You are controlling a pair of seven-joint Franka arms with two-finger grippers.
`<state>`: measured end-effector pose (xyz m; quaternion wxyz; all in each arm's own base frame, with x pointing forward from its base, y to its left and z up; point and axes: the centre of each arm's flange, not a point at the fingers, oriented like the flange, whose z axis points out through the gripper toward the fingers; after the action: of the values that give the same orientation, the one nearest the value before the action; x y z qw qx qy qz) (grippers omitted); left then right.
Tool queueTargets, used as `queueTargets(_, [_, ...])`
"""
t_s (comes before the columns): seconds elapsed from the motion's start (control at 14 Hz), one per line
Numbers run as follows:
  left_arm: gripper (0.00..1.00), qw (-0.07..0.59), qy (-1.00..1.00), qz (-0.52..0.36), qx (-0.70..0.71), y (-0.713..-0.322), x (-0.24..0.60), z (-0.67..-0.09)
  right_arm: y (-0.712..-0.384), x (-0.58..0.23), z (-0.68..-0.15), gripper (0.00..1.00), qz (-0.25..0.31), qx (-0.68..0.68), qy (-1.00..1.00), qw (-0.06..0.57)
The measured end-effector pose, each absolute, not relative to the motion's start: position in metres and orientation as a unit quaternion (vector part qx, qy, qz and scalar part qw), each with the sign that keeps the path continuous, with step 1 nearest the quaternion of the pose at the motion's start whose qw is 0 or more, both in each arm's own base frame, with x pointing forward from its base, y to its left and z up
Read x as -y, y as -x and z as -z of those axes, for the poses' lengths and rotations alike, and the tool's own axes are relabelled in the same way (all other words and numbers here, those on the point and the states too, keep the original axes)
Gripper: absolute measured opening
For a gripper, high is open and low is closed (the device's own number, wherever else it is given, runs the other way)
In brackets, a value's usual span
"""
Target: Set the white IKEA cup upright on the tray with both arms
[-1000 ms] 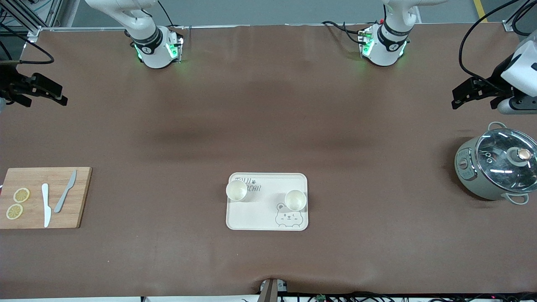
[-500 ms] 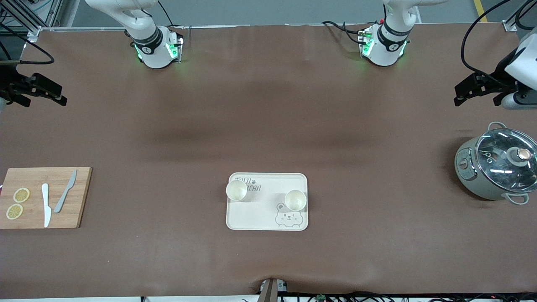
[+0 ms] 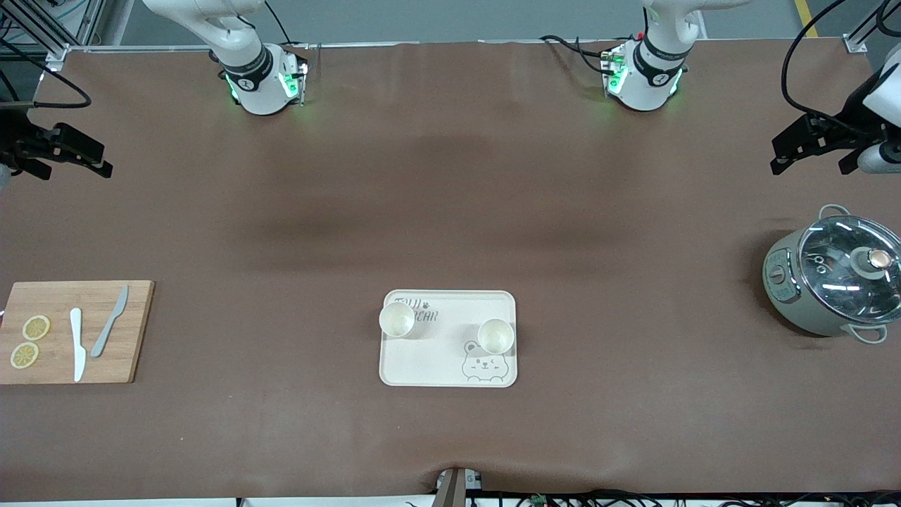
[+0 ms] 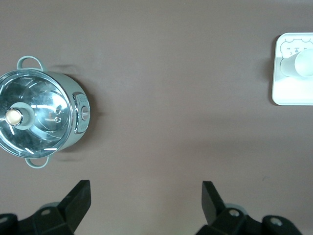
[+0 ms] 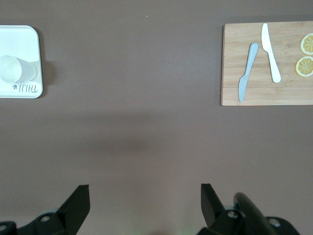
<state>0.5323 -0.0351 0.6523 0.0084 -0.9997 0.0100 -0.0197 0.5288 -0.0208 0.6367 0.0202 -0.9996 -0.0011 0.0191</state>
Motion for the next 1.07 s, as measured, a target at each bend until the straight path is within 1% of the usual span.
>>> queueTargets(0.29, [1.0, 0.008, 1.0, 0.019, -0.008, -0.5384, 0.0332, -0.65, -0.5289, 0.0208, -0.6365, 1.0, -0.019, 0.001, 1.0, 0.02])
queueTargets(1.07, [1.0, 0.007, 1.0, 0.022, -0.007, -0.5387, 0.032, -0.6535, -0.5289, 0.0208, -0.6364, 1.0, -0.02, 0.001, 1.0, 0.02])
